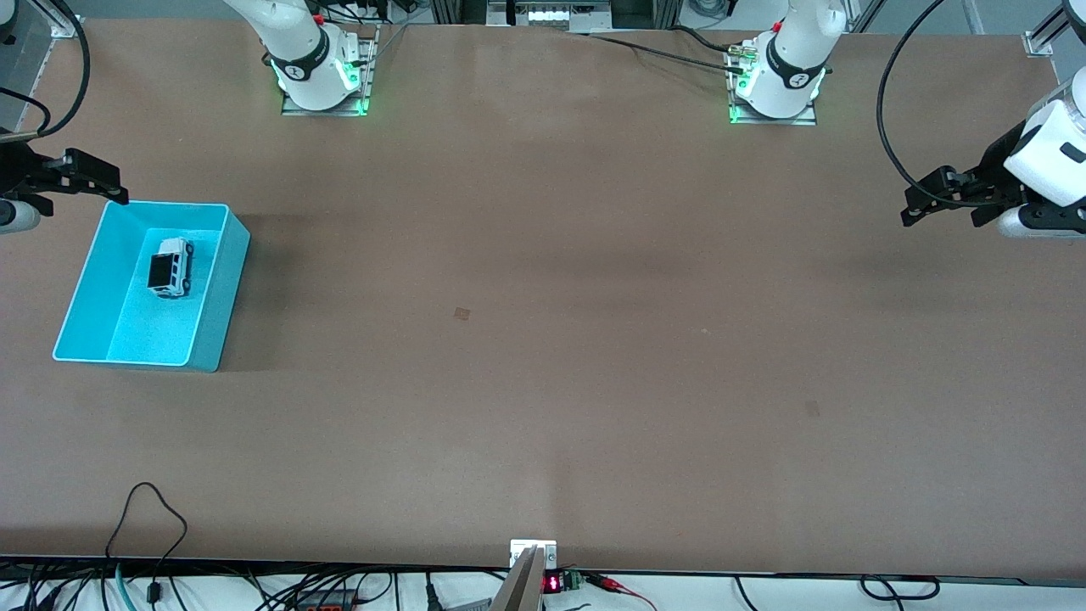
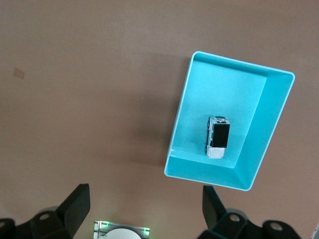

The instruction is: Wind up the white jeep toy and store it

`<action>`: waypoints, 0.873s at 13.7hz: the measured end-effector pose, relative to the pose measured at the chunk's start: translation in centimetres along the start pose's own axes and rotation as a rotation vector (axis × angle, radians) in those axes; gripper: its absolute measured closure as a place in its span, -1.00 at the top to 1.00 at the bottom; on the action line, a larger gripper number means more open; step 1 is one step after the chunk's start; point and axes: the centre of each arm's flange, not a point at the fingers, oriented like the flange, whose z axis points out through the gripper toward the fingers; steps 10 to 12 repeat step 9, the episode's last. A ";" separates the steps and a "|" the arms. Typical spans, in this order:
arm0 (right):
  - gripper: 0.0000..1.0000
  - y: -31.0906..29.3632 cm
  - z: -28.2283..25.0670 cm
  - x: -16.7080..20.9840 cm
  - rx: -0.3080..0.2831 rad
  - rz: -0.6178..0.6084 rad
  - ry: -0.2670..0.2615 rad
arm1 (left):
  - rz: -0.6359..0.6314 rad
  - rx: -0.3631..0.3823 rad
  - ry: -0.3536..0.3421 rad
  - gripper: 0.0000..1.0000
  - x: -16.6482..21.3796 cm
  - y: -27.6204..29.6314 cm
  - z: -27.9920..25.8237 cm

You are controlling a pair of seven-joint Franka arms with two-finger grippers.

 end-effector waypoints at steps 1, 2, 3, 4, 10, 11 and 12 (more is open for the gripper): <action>1.00 0.0 -0.1 0.0 0.000 0.023 0.001 | 0.000 0.000 0.000 1.00 0.0 0.0 0.0; 1.00 0.0 -0.1 0.0 0.000 0.042 0.003 | 0.000 0.000 0.000 1.00 0.0 0.0 0.0; 1.00 0.0 -0.2 -0.1 0.000 0.051 0.003 | 0.000 0.000 0.000 1.00 0.0 0.0 0.0; 1.00 0.0 -0.2 -0.1 0.000 0.058 0.004 | 0.000 0.000 0.000 1.00 0.0 0.0 0.0; 1.00 0.0 -0.6 -0.3 -0.001 0.061 0.011 | 0.001 0.000 0.000 1.00 0.0 0.1 0.0; 1.00 0.0 -0.6 -0.3 -0.001 0.061 0.011 | 0.001 0.000 0.000 1.00 0.0 0.1 0.0; 1.00 0.0 -0.6 -0.3 -0.001 0.061 0.011 | 0.001 0.000 0.000 1.00 0.0 0.1 0.0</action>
